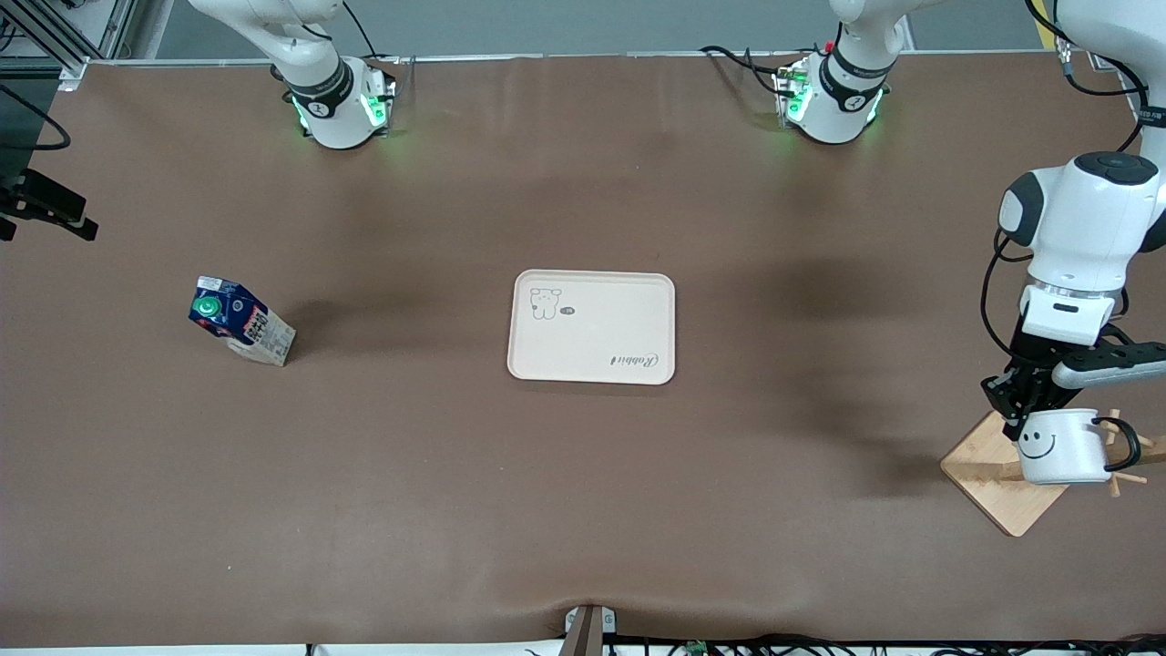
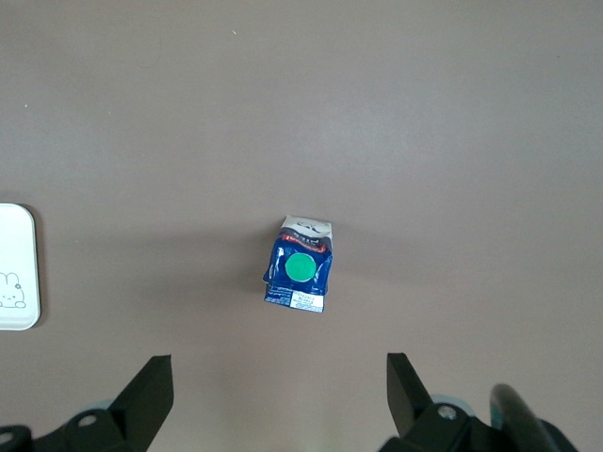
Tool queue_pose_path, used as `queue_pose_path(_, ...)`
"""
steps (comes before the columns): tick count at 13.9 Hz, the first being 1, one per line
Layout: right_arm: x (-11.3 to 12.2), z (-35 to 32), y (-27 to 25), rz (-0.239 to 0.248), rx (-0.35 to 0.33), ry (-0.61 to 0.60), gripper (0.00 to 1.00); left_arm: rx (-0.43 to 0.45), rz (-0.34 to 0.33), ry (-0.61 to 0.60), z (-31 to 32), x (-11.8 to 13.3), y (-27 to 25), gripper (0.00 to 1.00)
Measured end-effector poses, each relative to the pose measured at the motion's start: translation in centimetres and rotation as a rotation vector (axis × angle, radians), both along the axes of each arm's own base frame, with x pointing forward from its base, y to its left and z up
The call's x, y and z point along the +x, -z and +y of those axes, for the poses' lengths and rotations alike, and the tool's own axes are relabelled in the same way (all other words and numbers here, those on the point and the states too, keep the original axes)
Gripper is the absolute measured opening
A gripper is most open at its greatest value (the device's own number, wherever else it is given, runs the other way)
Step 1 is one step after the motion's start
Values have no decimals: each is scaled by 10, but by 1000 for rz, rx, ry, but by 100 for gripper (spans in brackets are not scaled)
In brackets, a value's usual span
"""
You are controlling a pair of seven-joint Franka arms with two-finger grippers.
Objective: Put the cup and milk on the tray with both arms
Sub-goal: 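Lift the white mug off the stand with the left gripper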
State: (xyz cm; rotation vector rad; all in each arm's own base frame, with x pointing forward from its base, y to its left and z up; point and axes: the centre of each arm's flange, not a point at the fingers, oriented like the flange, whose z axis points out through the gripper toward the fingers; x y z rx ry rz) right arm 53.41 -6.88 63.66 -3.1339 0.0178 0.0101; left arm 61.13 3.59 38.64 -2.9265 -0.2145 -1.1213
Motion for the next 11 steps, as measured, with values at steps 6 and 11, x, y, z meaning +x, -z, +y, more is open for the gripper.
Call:
queue_pose_path(6, 0, 0, 0, 0, 0, 0, 100, 38, 93, 25, -32, -6, -20, 11)
queue_pose_path(11, 0, 0, 0, 0, 0, 0, 100, 78, 187, 47, -68, -6, -43, 11)
